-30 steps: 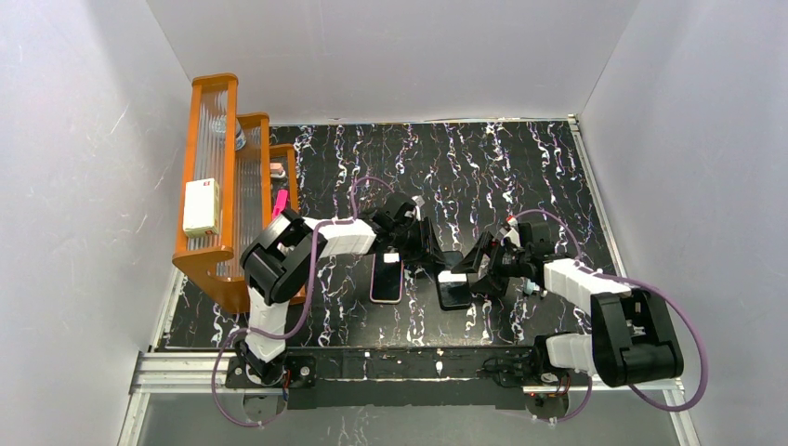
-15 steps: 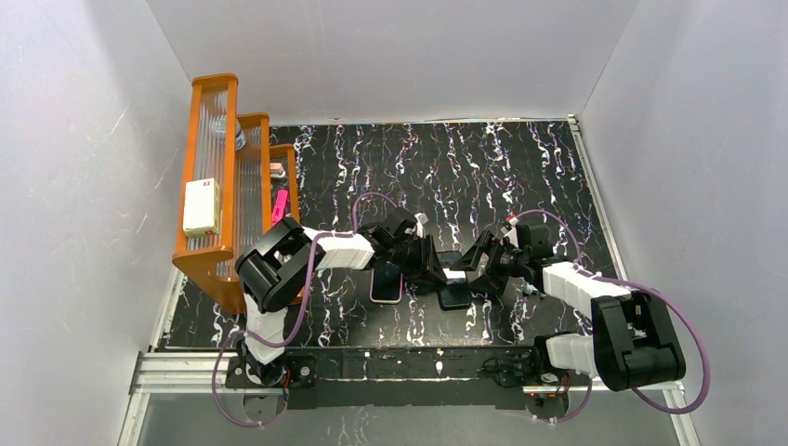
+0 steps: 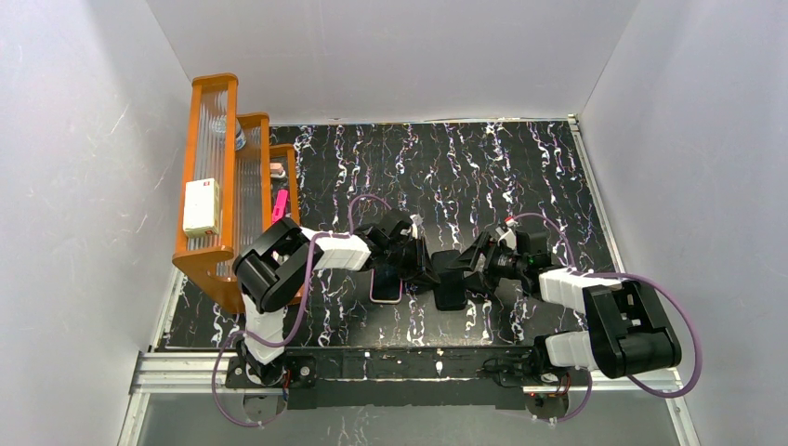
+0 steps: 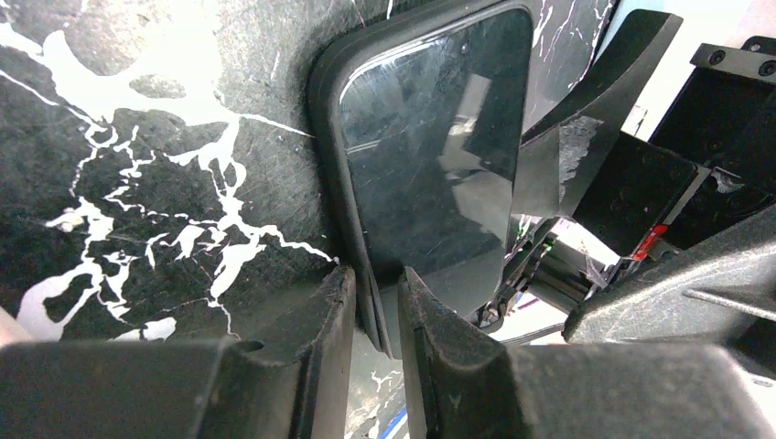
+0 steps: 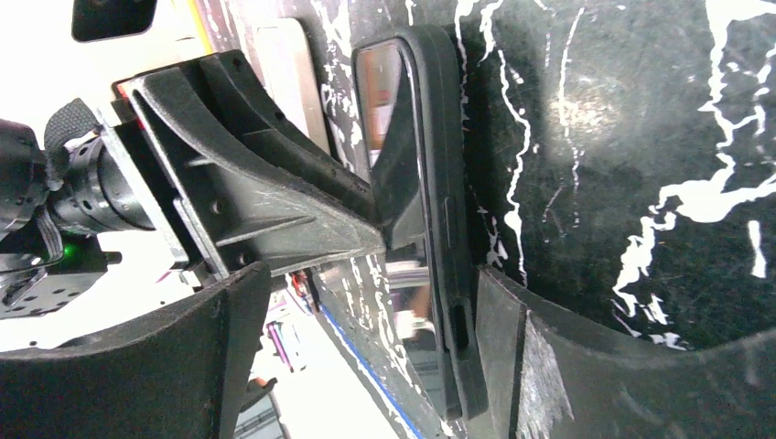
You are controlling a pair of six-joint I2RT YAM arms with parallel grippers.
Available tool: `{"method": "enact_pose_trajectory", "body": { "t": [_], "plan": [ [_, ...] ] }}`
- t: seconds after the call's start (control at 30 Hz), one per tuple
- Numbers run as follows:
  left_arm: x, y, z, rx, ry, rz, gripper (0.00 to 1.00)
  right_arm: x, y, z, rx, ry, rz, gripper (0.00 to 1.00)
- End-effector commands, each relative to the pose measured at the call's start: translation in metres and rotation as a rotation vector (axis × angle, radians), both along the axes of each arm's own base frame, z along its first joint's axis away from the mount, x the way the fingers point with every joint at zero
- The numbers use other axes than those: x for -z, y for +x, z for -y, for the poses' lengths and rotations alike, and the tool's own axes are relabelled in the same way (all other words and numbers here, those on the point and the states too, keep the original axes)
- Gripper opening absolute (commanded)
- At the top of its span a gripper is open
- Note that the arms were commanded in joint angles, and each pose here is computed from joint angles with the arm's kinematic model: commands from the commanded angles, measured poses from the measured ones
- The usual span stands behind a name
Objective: Put the phone into the phone case
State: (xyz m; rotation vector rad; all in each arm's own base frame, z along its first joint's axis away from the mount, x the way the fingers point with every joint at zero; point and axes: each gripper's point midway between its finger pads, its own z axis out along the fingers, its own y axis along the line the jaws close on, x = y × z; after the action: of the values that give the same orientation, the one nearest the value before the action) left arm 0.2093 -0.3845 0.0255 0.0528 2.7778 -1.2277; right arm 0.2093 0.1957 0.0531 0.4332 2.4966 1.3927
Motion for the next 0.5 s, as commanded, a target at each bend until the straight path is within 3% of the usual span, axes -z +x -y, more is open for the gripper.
{"method": "enact_pose_trajectory", "body": {
  "t": [0.0, 0.17, 0.47],
  "plan": [
    [0.011, -0.014, -0.011, 0.014, 0.069, -0.011, 0.21, -0.040, 0.000, -0.018, -0.064, 0.161, 0.079, 0.84],
    [0.016, -0.014, -0.014, 0.006, 0.087, -0.016, 0.23, -0.029, -0.006, -0.014, -0.046, 0.134, 0.056, 0.71],
    [0.023, -0.016, -0.018, -0.006, 0.105, -0.021, 0.25, -0.012, -0.008, -0.009, -0.014, 0.089, 0.018, 0.07]
  ]
}}
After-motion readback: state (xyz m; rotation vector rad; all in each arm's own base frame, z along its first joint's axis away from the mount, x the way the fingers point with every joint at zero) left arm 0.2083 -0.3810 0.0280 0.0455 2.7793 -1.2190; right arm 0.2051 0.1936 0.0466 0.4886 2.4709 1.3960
